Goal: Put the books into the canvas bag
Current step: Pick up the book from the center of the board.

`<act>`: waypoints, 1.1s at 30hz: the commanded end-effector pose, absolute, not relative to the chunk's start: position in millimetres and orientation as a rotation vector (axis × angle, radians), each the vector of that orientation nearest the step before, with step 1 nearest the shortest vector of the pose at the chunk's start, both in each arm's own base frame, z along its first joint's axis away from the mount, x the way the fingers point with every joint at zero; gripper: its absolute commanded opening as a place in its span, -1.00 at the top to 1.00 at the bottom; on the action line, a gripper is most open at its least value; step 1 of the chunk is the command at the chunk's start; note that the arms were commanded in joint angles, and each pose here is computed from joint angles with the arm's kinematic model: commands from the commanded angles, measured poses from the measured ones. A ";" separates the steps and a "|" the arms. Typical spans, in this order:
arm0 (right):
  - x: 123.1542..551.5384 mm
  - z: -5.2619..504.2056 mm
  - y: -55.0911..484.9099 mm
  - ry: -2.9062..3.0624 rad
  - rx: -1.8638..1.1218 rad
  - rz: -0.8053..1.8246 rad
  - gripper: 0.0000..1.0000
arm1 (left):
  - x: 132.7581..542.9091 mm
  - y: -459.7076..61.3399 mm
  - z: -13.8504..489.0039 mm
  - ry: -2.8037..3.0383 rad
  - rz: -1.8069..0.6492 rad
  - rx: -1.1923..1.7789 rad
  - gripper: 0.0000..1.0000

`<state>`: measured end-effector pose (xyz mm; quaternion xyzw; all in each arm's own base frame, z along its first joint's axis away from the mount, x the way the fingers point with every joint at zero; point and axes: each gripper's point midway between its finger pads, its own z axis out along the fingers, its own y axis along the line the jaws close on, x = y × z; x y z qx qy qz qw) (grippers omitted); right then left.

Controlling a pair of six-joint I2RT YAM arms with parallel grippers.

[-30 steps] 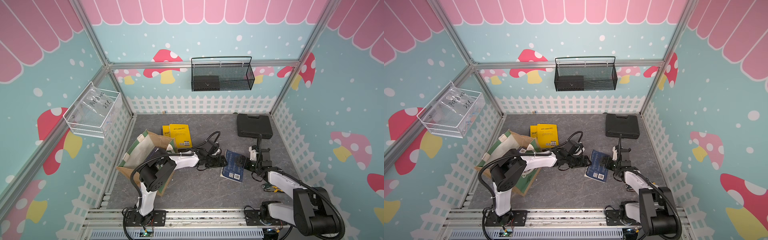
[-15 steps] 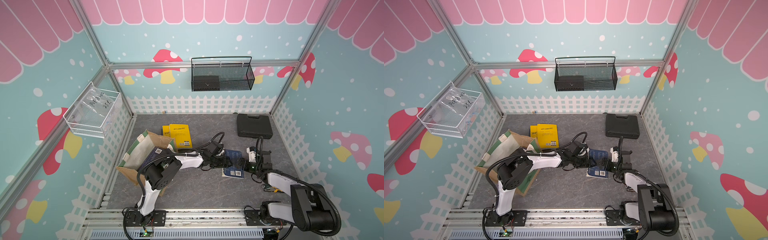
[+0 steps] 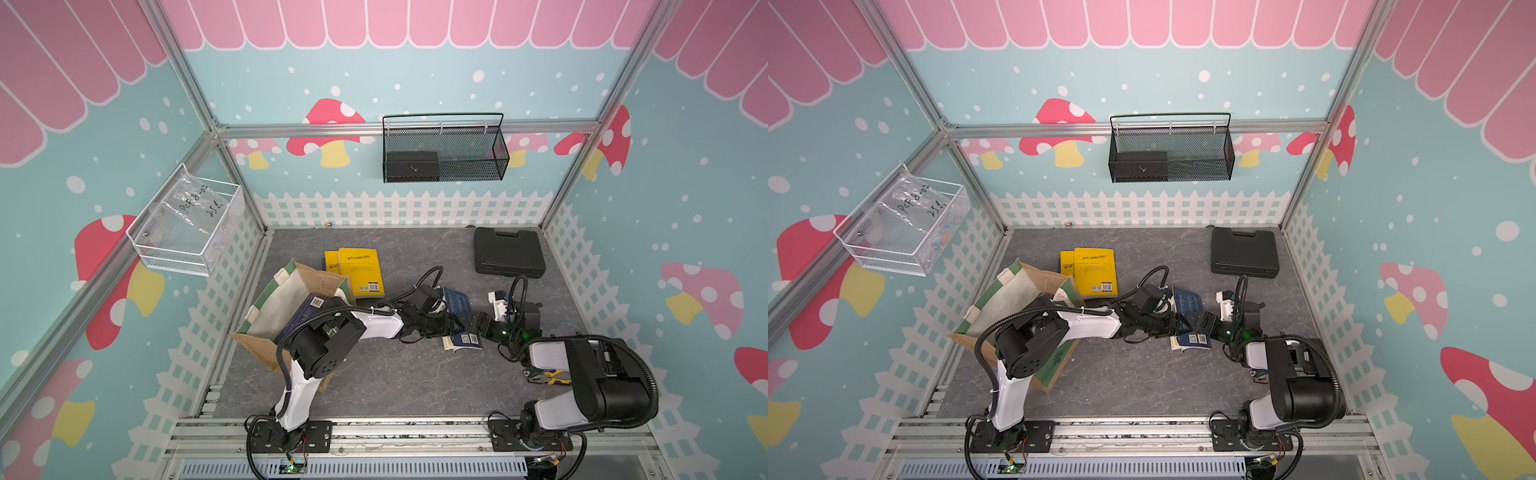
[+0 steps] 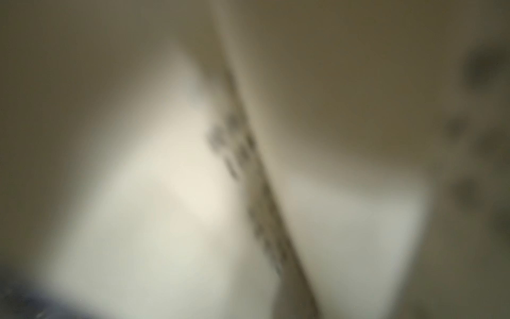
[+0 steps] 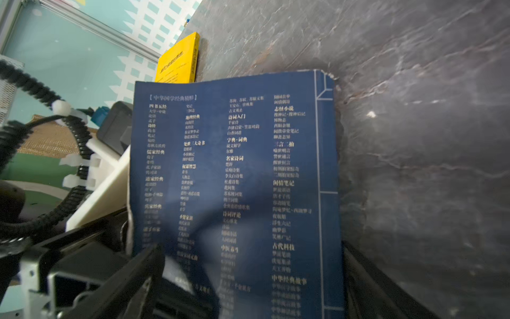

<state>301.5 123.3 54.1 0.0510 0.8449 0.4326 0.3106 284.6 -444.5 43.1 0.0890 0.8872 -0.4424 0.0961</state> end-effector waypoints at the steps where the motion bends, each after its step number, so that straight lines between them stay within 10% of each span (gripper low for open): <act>1: 258.3 53.7 158.3 2.275 0.006 1.421 -0.96 | 287.5 -440.8 27.0 2.628 -1.325 0.183 -0.19; 10: 258.8 61.9 159.8 2.232 -0.008 1.444 -0.95 | 294.0 -424.7 36.9 2.554 -1.461 0.108 0.99; 15: 259.2 77.1 163.6 2.165 -0.057 1.490 -0.86 | 291.3 -416.4 41.8 2.527 -1.490 0.117 1.00; 18: 259.8 87.8 164.2 2.120 -0.079 1.501 -0.38 | 287.7 -412.5 46.8 2.528 -1.505 0.134 1.00; 25: 264.8 116.7 166.7 2.033 -0.177 1.491 0.76 | 266.3 -390.1 73.4 2.657 -1.302 0.363 0.21; 33: 260.8 153.7 175.9 1.918 -0.375 1.525 1.00 | 270.7 -325.6 147.4 2.768 -0.706 0.619 -0.76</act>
